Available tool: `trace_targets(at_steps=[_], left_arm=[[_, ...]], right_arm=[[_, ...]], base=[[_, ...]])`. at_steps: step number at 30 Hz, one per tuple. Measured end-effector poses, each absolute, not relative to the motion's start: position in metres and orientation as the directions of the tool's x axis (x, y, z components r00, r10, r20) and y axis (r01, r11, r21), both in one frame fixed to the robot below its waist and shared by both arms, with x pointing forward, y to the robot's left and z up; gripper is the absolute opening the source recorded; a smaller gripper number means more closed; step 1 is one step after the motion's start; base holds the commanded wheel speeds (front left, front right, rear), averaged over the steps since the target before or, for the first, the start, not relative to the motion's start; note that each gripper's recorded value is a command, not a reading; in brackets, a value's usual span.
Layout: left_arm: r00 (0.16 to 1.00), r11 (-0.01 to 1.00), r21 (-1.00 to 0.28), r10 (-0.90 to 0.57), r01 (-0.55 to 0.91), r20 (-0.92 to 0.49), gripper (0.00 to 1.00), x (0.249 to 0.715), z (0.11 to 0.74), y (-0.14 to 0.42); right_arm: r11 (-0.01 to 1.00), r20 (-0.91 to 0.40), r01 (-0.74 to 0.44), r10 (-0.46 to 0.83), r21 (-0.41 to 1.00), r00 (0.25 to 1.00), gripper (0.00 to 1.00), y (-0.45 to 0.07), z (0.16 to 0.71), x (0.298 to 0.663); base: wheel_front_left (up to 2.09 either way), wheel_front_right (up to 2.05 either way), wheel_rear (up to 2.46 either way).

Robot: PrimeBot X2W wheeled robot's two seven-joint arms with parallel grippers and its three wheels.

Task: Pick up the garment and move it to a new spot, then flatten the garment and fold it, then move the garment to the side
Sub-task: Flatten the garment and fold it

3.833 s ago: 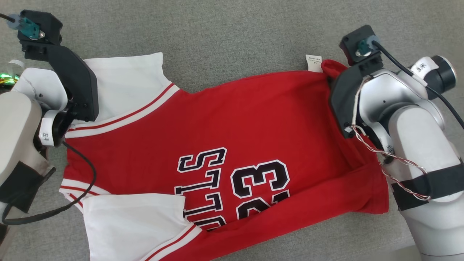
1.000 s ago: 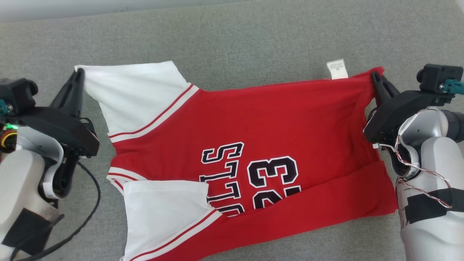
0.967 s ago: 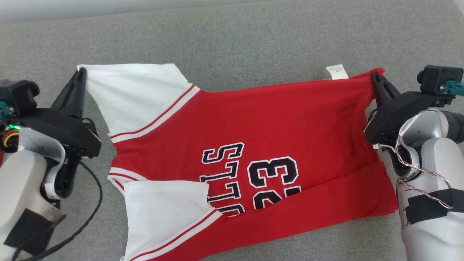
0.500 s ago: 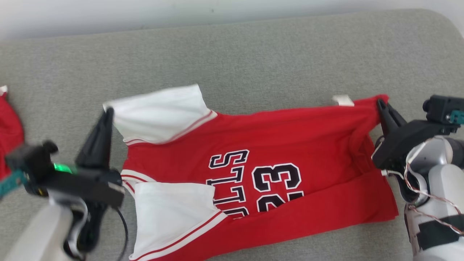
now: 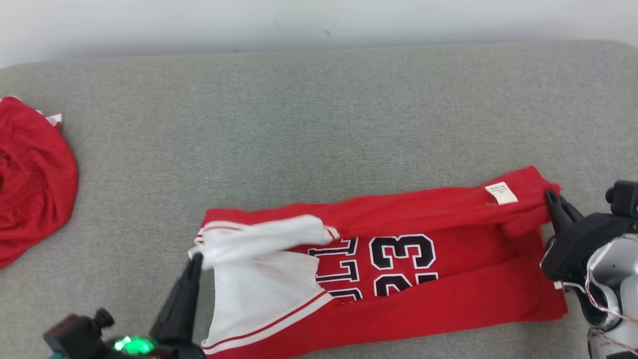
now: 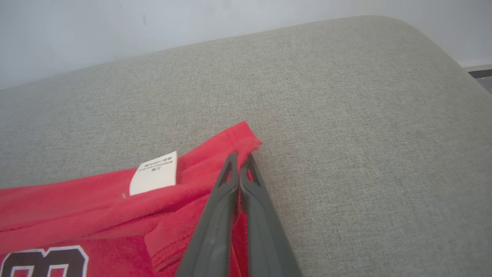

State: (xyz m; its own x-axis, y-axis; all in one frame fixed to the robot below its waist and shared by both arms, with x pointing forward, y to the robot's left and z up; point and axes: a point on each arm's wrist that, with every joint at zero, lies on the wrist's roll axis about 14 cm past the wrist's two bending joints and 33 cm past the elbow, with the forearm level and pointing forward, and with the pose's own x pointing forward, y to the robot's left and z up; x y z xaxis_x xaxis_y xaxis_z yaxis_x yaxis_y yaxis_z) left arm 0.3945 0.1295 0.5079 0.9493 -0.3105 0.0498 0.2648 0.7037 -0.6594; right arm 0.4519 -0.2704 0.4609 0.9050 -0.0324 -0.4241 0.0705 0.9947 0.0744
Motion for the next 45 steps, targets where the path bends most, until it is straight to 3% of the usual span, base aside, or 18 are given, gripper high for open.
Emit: trace_targets(at_steps=[12,24,25,26,27,36,40,45], left_arm=[[0.932,0.635,-0.761,-0.342,0.134,-0.121,0.0,0.35,0.469,0.125],[0.914,0.673,-0.739,-0.324,0.041,-0.245,0.0,0.335,0.436,0.134],[0.913,0.685,-0.727,-0.319,0.035,-0.256,0.2,0.334,0.433,0.135],[0.91,0.701,-0.713,-0.311,0.024,-0.275,0.91,0.333,0.428,0.138],[0.906,0.715,-0.699,-0.306,0.017,-0.292,1.0,0.331,0.424,0.139],[0.942,0.853,-0.522,-0.191,0.019,-0.278,1.0,0.342,0.422,0.169],[0.967,0.915,-0.401,-0.139,0.043,-0.213,1.0,0.353,0.437,0.181],[0.998,0.968,-0.247,-0.06,0.052,-0.025,1.0,0.373,0.487,0.192]], right_arm=[[0.995,-0.529,0.077,-0.03,0.067,0.848,0.0,-0.27,0.442,0.425],[0.988,-0.607,0.124,-0.041,0.096,0.794,0.0,-0.266,0.422,0.397],[0.987,-0.611,0.131,-0.046,0.094,0.791,0.46,-0.267,0.421,0.395],[0.986,-0.611,0.142,-0.056,0.092,0.79,1.0,-0.269,0.421,0.394],[0.985,-0.612,0.148,-0.062,0.092,0.788,1.0,-0.27,0.421,0.392],[0.976,-0.553,0.192,-0.107,0.099,0.826,1.0,-0.276,0.44,0.392],[0.972,-0.533,0.212,-0.125,0.106,0.837,1.0,-0.279,0.449,0.389],[0.967,-0.52,0.23,-0.143,0.106,0.842,1.0,-0.282,0.459,0.387]], base=[[0.0,0.0,0.0],[0.0,0.0,0.0],[0.0,0.0,0.0],[0.0,0.0,0.0],[0.0,0.0,0.0],[0.0,0.0,0.0],[0.0,0.0,0.0],[0.0,0.0,0.0]])
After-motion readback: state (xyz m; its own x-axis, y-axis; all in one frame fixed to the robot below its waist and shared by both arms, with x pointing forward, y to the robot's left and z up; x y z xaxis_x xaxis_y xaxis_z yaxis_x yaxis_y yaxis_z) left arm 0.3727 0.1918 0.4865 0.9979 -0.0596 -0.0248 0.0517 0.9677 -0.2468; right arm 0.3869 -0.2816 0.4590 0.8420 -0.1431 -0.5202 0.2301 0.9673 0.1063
